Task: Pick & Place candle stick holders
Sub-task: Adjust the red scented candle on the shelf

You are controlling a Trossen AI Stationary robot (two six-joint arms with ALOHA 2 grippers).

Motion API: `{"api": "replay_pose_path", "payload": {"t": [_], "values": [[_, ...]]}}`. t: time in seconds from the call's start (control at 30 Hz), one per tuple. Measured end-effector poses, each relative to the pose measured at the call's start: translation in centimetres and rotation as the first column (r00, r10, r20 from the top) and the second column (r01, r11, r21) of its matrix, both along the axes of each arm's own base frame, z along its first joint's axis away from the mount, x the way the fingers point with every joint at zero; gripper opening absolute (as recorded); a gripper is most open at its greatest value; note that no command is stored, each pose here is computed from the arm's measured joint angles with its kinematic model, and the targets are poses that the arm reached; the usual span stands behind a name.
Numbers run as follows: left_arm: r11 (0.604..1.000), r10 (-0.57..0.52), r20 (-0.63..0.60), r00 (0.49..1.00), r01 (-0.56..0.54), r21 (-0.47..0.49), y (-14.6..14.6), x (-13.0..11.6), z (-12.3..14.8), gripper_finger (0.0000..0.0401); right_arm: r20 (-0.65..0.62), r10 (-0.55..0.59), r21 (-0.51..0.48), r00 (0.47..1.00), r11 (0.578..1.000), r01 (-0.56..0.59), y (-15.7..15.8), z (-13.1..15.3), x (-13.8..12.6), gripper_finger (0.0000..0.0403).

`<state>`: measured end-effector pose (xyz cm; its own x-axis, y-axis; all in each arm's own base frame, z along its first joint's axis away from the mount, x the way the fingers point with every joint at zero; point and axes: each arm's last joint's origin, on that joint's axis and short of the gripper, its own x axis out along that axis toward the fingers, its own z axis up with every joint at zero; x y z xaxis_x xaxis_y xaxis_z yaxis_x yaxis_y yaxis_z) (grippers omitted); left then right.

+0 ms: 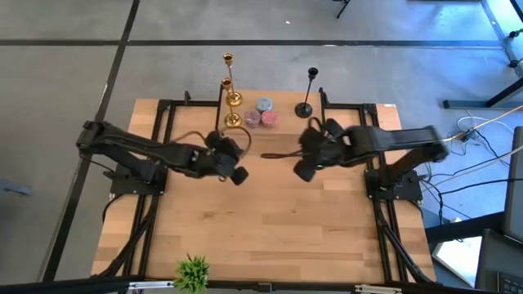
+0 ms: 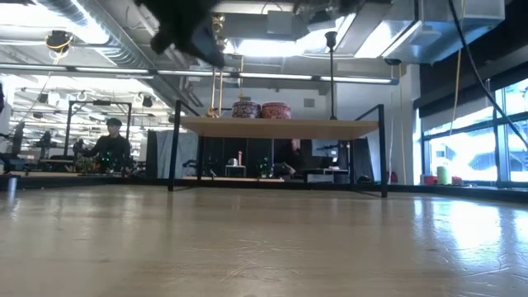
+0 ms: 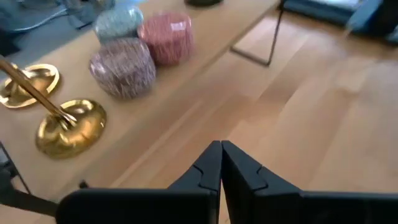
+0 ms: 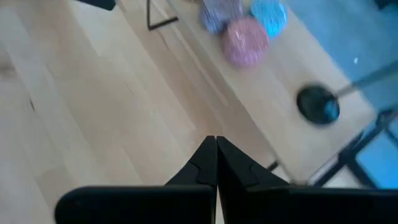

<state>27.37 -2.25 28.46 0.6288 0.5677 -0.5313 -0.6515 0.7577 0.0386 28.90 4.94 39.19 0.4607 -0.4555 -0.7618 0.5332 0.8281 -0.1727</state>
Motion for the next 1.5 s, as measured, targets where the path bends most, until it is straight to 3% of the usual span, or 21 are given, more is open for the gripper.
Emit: {"api": "replay_pose_path", "payload": {"t": [0.2,0.4,0.87,1.5], "values": [[0.988,0.120,-0.033,0.992,-0.116,0.106,-0.4,2.4,-3.1,0.0002,0.158,-0.061,0.082,0.985,0.995,0.049,-0.1,-3.3,-4.3,0.0000],[0.979,0.195,0.042,0.980,-0.197,0.044,1.6,3.9,-4.0,0.0002,0.224,-0.087,0.104,0.971,0.992,0.065,-0.7,-4.6,-6.8,0.0000],[0.948,0.316,0.049,0.948,-0.317,0.012,6.7,3.8,-3.8,0.0002,0.139,-0.053,0.023,0.989,0.998,0.050,-1.1,-4.2,-9.6,0.0000],[0.953,0.303,0.057,0.951,-0.303,0.009,8.4,4.0,-3.6,0.0001,0.185,-0.062,0.055,0.981,0.997,0.053,-1.1,-5.6,-10.9,0.0000]]}}
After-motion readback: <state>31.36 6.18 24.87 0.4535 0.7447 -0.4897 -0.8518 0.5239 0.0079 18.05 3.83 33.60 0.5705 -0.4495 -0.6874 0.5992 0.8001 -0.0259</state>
